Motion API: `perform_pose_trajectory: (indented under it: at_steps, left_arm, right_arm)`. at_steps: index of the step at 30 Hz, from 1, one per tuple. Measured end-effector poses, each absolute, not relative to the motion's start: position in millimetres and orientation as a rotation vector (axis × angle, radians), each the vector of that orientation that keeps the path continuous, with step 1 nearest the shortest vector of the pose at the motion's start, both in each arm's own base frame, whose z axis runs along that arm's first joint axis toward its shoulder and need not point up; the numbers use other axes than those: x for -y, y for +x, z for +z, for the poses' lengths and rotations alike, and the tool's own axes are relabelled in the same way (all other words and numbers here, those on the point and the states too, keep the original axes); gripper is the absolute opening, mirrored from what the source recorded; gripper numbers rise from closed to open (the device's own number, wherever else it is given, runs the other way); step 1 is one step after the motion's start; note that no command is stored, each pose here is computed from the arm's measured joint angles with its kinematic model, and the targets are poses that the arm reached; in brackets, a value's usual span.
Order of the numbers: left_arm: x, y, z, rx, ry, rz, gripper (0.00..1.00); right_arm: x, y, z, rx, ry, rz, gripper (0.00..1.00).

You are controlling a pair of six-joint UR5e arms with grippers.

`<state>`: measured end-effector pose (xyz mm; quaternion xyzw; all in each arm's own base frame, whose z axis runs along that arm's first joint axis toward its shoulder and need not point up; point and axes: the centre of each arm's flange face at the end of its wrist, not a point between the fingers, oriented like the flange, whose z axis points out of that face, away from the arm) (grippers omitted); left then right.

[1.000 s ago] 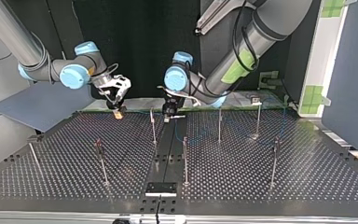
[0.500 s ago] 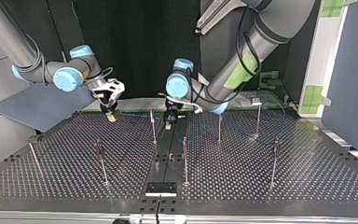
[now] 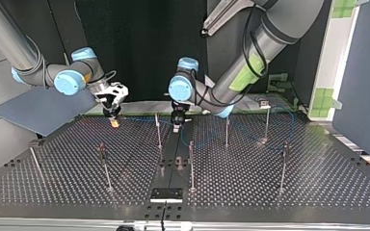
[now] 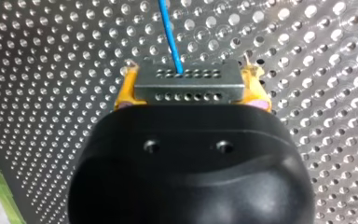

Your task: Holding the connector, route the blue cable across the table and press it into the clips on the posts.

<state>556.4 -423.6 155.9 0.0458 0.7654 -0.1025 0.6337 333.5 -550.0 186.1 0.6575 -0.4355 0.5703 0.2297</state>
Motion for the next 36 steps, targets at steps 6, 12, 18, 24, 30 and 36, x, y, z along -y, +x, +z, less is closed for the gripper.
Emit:
perform_pose_trajectory:
  at_steps: [6, 12, 18, 24, 30, 36]
  left_arm:
    - [431, 539, 156, -1.789, 0.135, -0.166, 1.00]
    - [444, 509, 169, -1.818, 0.137, -0.152, 1.00]
    - [454, 474, 184, -1.833, 0.147, -0.138, 1.00]
    - [464, 440, 199, -1.793, 0.143, -0.146, 1.00]
    - [474, 410, 211, -1.753, 0.121, -0.183, 1.00]
    - [502, 395, 210, -1.723, 0.124, -0.243, 1.00]
  right_arm:
    - [550, 334, 186, 1.198, 1.813, 1.570, 0.00]
    - [549, 333, 186, 1.199, 1.816, 1.571, 0.00]
    - [549, 334, 186, 1.196, 1.821, 1.576, 0.00]
    - [547, 338, 186, 1.189, 1.831, 1.583, 0.00]
    - [545, 338, 185, 1.195, 1.840, 1.579, 0.00]
    - [547, 334, 185, 1.207, 1.836, 1.572, 0.00]
